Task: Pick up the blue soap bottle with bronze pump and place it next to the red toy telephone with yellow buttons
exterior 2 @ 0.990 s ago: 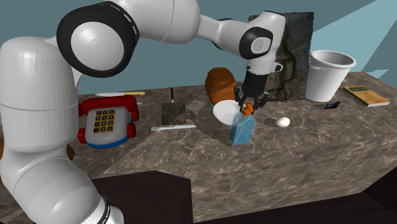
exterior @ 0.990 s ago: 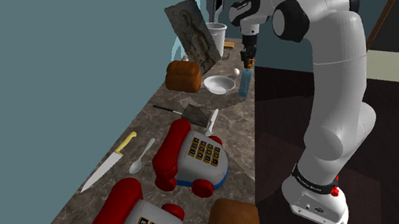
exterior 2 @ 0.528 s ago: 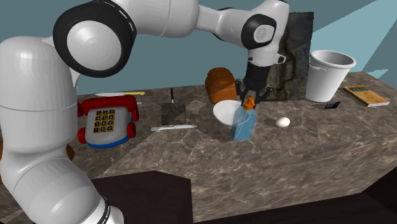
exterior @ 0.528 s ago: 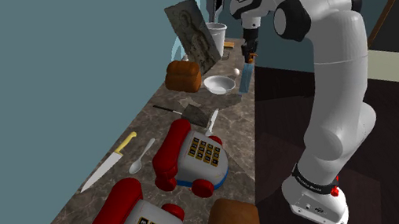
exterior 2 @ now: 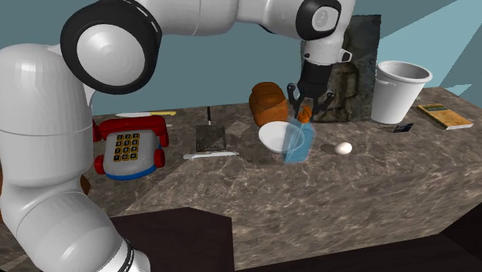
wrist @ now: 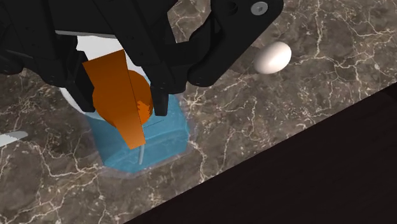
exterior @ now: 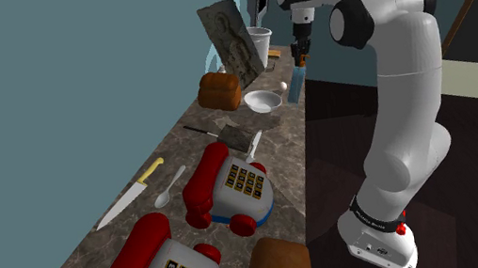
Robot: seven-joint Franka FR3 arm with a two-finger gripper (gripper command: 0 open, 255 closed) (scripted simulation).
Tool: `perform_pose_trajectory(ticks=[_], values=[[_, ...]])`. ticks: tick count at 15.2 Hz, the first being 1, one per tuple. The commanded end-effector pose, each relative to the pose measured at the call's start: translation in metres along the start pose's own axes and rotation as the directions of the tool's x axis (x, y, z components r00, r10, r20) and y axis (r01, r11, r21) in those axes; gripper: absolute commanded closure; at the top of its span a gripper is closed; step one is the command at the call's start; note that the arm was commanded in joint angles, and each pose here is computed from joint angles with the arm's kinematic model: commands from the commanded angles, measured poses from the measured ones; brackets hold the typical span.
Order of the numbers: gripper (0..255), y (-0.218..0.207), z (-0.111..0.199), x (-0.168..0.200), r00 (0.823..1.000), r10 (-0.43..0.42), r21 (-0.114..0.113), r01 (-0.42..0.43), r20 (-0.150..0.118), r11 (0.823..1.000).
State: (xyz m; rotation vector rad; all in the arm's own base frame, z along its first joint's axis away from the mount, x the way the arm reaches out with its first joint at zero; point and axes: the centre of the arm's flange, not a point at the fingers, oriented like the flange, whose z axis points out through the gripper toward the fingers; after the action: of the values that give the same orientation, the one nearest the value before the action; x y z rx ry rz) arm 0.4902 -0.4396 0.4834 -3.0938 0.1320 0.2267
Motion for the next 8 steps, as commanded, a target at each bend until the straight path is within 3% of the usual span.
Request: perform_pose_trajectory(ticks=[1,8], values=[[255,0.0,-0.01,-0.002,1.0,0.0,0.0,0.0,0.0,1.0],[255,-0.001,-0.047,-0.007,1.0,0.0,0.0,0.0,0.0,1.0]])
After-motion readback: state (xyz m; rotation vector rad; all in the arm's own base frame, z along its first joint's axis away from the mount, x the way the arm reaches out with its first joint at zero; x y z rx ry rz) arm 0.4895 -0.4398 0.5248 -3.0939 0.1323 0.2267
